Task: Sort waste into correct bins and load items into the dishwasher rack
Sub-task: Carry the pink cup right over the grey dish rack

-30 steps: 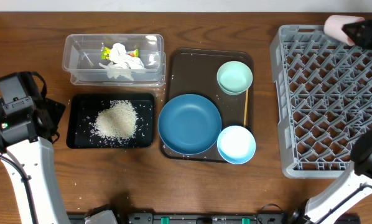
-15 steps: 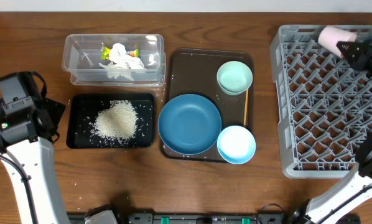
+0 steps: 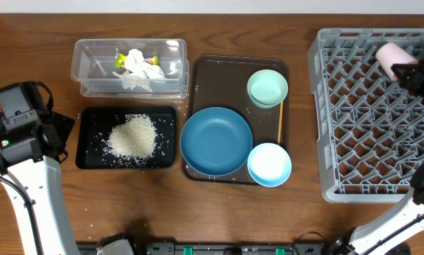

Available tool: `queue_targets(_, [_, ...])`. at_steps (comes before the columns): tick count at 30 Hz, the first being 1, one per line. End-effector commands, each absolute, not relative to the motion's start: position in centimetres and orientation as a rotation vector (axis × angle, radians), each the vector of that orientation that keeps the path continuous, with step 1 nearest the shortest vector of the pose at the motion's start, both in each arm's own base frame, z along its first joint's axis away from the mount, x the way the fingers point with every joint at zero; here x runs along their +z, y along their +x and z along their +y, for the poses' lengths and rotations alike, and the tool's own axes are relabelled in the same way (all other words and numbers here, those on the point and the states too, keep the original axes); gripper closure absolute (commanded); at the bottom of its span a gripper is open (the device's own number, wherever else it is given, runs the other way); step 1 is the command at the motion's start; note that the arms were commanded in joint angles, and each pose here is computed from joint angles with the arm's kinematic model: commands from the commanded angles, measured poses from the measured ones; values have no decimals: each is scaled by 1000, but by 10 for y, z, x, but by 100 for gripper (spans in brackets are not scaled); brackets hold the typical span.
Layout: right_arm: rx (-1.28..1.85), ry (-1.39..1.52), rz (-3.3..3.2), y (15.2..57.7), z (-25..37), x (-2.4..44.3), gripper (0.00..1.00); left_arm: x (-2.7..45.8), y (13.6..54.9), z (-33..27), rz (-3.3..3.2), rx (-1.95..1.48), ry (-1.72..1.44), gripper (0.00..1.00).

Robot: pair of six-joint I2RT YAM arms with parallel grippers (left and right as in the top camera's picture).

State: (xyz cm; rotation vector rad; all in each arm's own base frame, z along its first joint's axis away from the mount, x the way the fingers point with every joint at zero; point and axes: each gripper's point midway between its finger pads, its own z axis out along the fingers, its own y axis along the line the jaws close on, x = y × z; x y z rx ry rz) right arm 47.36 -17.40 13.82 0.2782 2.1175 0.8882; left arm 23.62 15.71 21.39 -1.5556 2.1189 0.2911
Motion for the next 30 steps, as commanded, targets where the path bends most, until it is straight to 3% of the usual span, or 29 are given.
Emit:
queue_targets(1, [796,380,2173,467,-192,125,99,213,235,159,2119,301,-1565,8])
queue_targets(13, [671,452,2285,455,-204,103,99,213,235,159,2119,301,-1565,8])
queue_targets(21, [967,255,2046,471,-172,154,99,213,235,159,2119,301,-1565,8])
queue_targets(30, [895,243,2082,486,-163,148,99,213,235,159,2119,301,-1565,8])
